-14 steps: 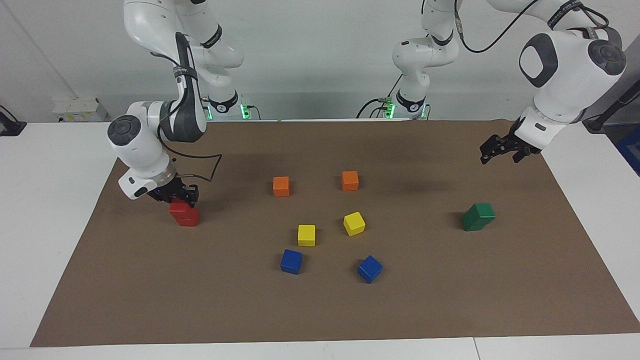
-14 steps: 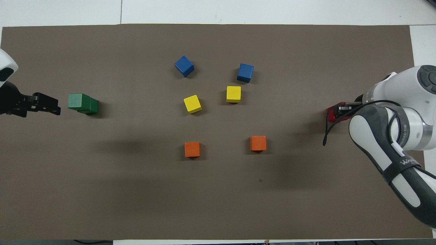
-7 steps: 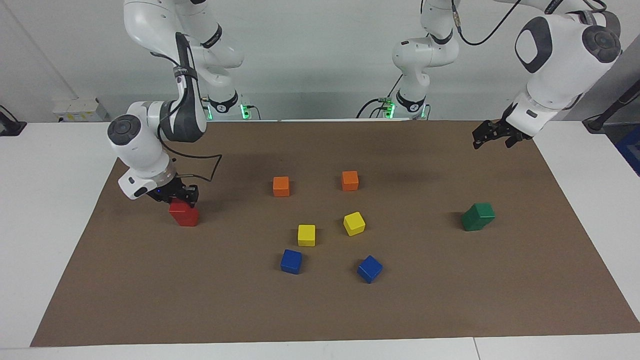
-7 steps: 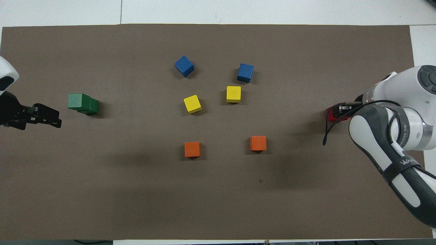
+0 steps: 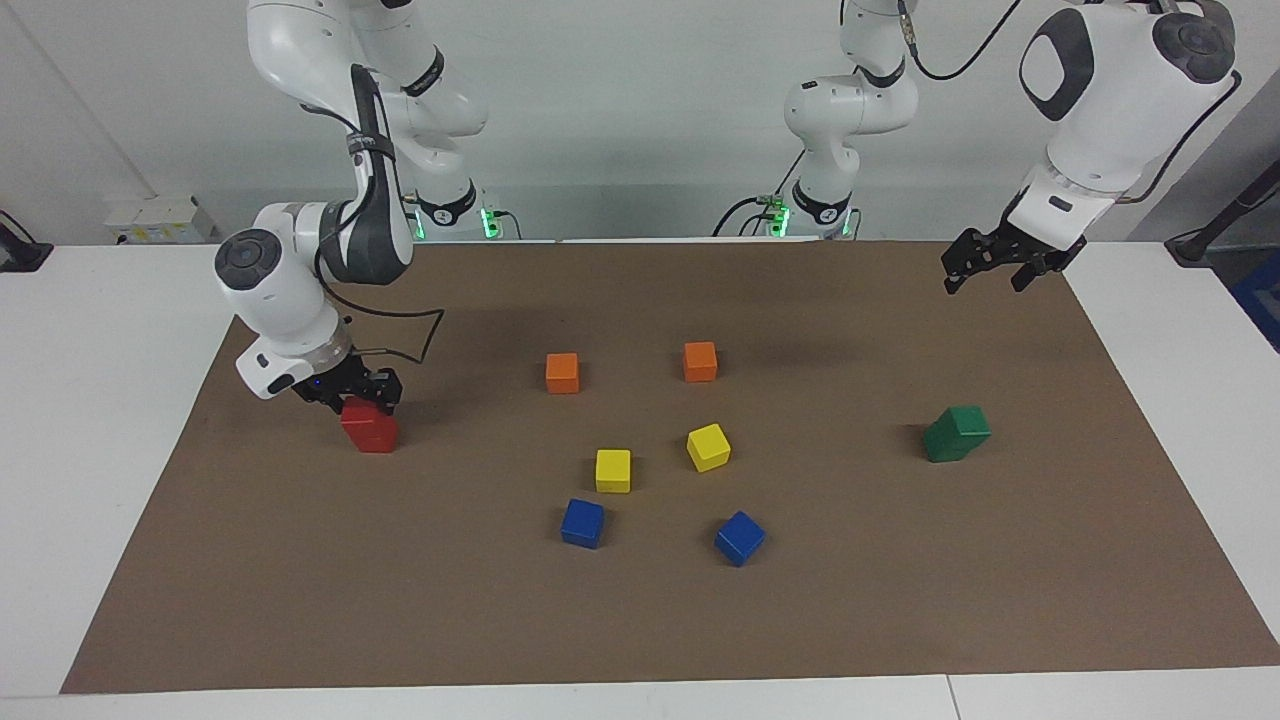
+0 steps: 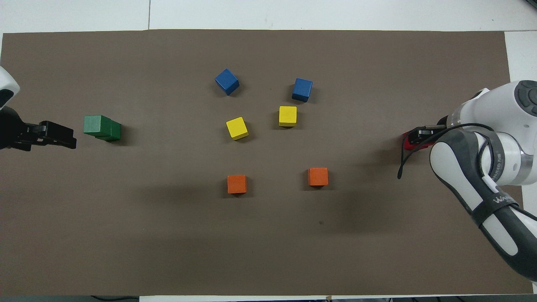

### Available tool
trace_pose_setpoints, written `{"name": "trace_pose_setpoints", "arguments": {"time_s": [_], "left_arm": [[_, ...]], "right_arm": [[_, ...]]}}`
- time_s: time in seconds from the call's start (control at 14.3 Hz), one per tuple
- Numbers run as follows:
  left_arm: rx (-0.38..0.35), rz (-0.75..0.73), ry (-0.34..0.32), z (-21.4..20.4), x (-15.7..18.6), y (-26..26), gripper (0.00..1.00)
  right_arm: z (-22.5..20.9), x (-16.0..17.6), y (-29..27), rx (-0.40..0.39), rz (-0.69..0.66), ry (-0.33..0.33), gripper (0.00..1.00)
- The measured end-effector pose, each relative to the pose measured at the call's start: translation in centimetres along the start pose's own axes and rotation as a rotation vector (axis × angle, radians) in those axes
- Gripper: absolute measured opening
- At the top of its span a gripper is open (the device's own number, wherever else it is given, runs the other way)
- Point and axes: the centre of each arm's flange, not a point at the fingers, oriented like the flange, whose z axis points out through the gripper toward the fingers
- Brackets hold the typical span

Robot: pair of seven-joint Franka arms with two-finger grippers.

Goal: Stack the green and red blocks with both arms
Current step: 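Open the right gripper and lift it off the red stack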

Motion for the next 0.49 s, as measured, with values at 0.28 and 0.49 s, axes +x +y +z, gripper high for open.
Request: {"name": "trace_pose_setpoints", "arguments": {"time_s": [0.28,0.49], "left_arm": [[-0.016,-0.013,-0.008,1.0,0.7,0.2,1.00],[-0.018,-0.003,-0.016,1.5,0.9,0.9,1.00]], "right_arm": [[-0.7,0.4,0.2,0.000,0.004,0.015,1.00],[-3.4,1.9,0.3,0.001,0.007,0.073,1.00]]}}
